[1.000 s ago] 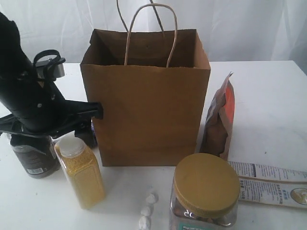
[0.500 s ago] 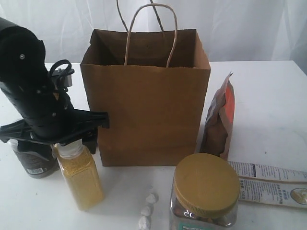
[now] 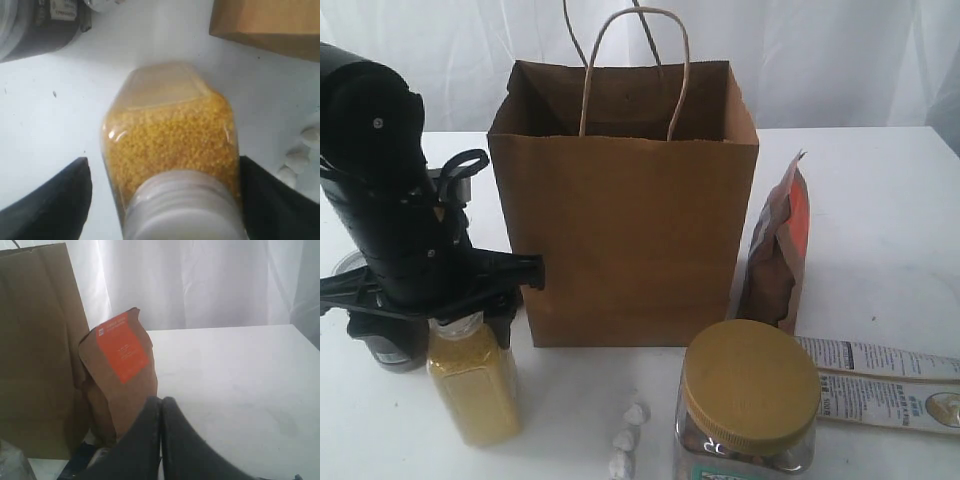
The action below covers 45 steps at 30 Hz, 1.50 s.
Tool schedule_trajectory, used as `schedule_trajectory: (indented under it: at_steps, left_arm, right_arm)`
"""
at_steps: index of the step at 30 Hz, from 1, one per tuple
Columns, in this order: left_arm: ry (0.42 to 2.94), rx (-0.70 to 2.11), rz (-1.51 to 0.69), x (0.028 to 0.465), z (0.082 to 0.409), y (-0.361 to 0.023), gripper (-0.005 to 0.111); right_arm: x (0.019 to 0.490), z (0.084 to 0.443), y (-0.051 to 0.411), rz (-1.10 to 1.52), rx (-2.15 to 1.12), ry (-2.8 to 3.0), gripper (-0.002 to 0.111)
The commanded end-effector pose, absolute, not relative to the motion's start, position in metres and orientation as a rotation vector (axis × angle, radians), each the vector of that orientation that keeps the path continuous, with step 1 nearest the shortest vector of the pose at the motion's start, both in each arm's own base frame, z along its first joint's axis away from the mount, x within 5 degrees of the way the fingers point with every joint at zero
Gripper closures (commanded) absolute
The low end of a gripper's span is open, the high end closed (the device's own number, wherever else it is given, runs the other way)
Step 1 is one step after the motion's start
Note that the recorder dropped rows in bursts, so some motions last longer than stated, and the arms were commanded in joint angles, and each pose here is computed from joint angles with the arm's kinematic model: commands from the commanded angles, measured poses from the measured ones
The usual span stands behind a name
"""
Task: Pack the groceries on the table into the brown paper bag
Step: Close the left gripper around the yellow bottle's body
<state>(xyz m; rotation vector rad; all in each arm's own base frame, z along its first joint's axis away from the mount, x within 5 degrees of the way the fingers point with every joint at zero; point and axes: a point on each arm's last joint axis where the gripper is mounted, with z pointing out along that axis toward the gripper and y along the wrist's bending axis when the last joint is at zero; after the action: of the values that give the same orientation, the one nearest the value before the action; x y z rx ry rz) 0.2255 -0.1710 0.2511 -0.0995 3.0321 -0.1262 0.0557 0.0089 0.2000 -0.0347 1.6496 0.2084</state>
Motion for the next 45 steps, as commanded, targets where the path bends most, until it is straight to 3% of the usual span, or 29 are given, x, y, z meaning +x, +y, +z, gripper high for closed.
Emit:
schedule_trajectory:
  at_steps: [1, 27, 30, 37, 41, 45]
  left_arm:
    - [3.085, -0.086, -0.073, 0.218, 0.245, -0.167, 0.034]
    - [2.983, 0.115, -0.129, 0.225, 0.242, -0.170, 0.037]
    - [2.981, 0.119, -0.130, 0.226, 0.242, -0.170, 0.051]
    - [2.979, 0.181, -0.123, 0.225, 0.242, -0.170, 0.106]
    - [2.965, 0.246, -0.126, 0.222, 0.250, -0.168, 0.107]
    - [2.838, 0.347, -0.204, 0.218, 0.285, -0.165, 0.107]
  right_arm:
    - [0.056, 0.199, 0.009, 0.204, -0.029, 1.644, 0.108]
    - [0.056, 0.199, 0.009, 0.204, -0.029, 1.644, 0.108]
    - [0.056, 0.199, 0.009, 0.204, -0.029, 1.644, 0.108]
    - [0.056, 0.199, 0.009, 0.204, -0.029, 1.644, 0.108]
    - [0.056, 0.199, 0.009, 0.204, -0.029, 1.644, 0.108]
    - [0.056, 0.199, 0.009, 0.204, -0.029, 1.644, 0.108]
